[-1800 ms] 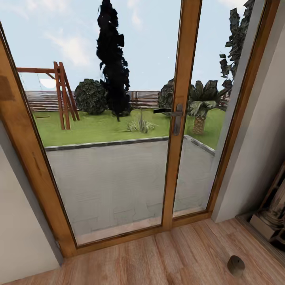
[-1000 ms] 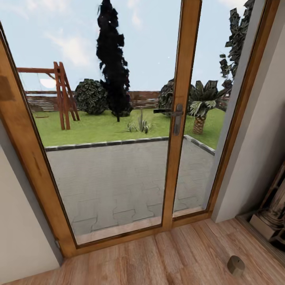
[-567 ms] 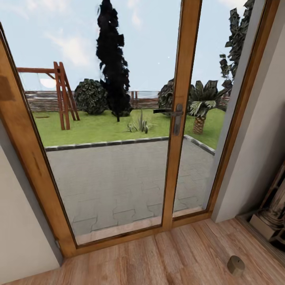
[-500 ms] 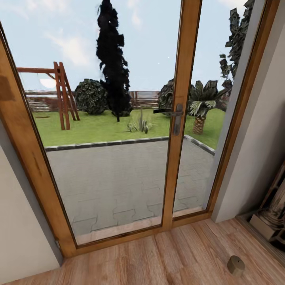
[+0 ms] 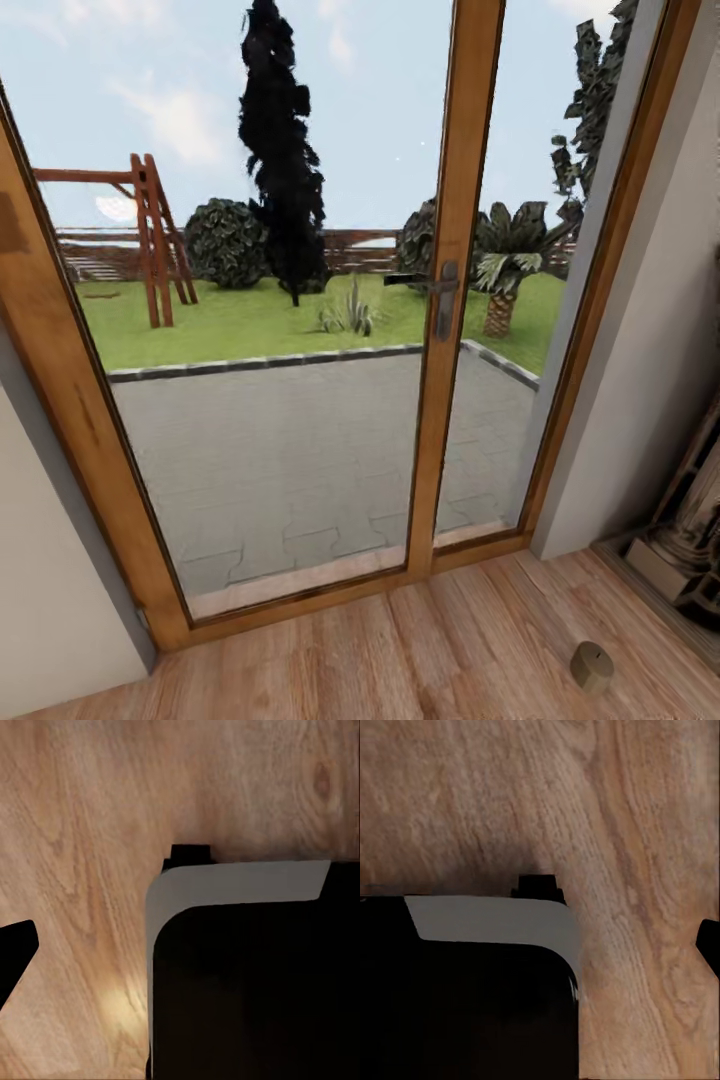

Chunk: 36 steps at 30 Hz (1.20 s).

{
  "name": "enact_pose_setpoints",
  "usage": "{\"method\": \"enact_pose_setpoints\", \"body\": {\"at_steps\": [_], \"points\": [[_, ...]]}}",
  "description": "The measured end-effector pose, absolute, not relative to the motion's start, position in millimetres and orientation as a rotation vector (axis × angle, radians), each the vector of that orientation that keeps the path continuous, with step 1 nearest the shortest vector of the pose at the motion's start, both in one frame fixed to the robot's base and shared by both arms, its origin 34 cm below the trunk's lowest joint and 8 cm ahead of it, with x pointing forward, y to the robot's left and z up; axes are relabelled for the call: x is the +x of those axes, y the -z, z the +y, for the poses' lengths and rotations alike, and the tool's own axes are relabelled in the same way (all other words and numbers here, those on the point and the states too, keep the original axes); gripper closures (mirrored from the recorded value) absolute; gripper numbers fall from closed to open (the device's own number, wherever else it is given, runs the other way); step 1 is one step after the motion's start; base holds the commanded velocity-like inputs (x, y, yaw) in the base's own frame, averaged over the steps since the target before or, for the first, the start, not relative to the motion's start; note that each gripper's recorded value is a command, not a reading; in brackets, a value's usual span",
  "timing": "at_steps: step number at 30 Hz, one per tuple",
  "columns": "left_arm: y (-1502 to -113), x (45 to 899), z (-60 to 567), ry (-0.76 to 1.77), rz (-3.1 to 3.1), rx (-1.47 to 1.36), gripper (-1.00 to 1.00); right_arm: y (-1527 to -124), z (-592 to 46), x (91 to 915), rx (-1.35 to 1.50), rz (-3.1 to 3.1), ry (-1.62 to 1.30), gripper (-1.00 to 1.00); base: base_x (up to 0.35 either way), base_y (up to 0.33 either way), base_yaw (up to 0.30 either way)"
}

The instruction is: Place each of the two pumpkins and all three candles from the living room inside a cabinet in the living room (use any cabinet), then make sure every cabinet is closed, and position the cauldron so it is next to a table in the living room.

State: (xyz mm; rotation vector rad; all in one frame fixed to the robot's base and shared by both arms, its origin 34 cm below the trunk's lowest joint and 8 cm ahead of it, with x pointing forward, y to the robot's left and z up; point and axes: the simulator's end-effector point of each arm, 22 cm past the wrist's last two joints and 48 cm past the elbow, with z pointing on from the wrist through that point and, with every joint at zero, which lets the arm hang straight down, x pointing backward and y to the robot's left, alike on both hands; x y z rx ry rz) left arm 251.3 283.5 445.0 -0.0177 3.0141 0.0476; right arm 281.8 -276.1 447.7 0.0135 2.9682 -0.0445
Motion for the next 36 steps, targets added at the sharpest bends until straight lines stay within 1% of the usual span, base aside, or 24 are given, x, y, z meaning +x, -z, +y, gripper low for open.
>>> {"method": "enact_pose_setpoints", "body": {"at_steps": [3, 9, 11, 12, 18, 21, 24, 25, 31, 36], "points": [[-452, 299, 271, -0.023, 2.968, -0.018, -1.0, -459, -310, 335, 0.029, 2.92, 0.105, -1.0, 0.0, 0.0, -0.149], [-471, 368, 244, 0.028, 2.9, 0.0, -1.0, -478, -350, 389, 0.045, 2.897, 0.162, -1.0, 0.0, 0.0, -0.166], [-506, 437, 218, 0.077, 2.815, 0.006, -1.0, -504, -364, 450, 0.01, 2.786, 0.091, -1.0, 0.0, 0.0, -0.168], [-512, 446, 214, 0.084, 2.805, 0.006, -1.0, -510, -370, 460, 0.002, 2.762, 0.094, -1.0, 0.0, 0.0, -0.168], [-545, 485, 191, 0.135, 2.761, -0.01, -1.0, -541, -407, 501, -0.033, 2.671, 0.137, -1.0, 0.0, 0.0, -0.168], [-557, 496, 169, 0.18, 2.744, -0.021, -1.0, -570, -443, 526, -0.057, 2.608, 0.184, -1.0, 0.0, 0.0, -0.167], [-568, 507, 152, 0.215, 2.714, -0.027, -1.0, -592, -453, 545, -0.107, 2.561, 0.135, -1.0, 0.0, 0.0, -0.164], [-589, 526, 131, 0.327, 2.655, -0.132, -1.0, -621, -468, 565, -0.16, 2.503, 0.102, -1.0, 0.0, 0.0, -0.162], [-589, 527, 128, 0.369, 2.648, -0.203, -1.0, -638, -466, 581, -0.202, 2.459, 0.087, -1.0, 0.0, 0.0, -0.161], [-588, 523, 116, 0.392, 2.655, -0.179, -1.0, -641, -461, 584, -0.221, 2.454, 0.061, -1.0, 0.0, 0.0, -0.161]]}}
